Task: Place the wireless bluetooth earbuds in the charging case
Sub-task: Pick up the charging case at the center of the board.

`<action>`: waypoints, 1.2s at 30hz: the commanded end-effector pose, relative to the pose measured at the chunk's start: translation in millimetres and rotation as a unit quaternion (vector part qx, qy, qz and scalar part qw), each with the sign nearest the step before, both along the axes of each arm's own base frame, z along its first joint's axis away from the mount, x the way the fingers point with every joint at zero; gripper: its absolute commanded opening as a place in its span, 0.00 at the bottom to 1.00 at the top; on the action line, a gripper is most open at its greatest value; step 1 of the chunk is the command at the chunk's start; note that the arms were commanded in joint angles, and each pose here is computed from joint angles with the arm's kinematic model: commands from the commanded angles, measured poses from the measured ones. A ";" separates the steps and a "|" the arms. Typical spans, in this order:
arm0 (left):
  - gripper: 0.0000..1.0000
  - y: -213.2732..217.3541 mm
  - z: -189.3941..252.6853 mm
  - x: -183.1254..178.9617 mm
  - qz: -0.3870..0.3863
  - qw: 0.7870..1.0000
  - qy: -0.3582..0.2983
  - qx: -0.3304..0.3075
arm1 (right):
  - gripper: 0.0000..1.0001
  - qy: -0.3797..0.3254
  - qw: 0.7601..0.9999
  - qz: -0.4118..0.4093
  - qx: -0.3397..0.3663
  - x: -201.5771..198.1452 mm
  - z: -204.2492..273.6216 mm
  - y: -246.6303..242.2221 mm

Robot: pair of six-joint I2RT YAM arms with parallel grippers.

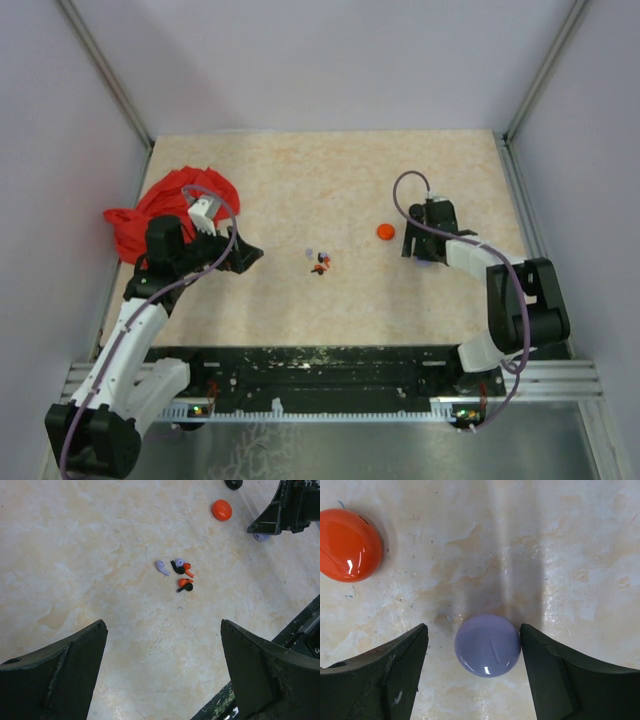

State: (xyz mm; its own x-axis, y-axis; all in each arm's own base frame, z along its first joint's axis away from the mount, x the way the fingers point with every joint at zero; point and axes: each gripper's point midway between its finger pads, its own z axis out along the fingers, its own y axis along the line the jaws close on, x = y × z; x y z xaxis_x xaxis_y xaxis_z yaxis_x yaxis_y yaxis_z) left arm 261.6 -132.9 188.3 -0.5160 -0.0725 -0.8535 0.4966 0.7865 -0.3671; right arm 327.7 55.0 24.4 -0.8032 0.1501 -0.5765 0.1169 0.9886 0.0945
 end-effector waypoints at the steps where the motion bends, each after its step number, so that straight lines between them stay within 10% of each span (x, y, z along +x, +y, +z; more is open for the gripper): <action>1: 1.00 -3.8 14.1 2.5 -0.016 1.000 -0.018 -0.007 | 0.73 -0.008 1.000 0.020 0.020 8.4 5.6 10.0; 36: 0.98 -22.3 15.4 -5.2 -0.059 0.996 0.001 -0.060 | 0.55 0.013 0.999 0.022 -0.046 -11.5 2.3 10.6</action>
State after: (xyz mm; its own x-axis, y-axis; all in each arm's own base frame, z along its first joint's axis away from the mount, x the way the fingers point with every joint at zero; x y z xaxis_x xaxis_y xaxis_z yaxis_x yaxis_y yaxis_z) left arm 255.9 -149.2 190.9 -0.5493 -0.0868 -0.8311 0.5495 0.7118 -0.4375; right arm 314.4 58.1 20.4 -0.8281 0.0692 -0.5563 0.0860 0.9963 -0.0040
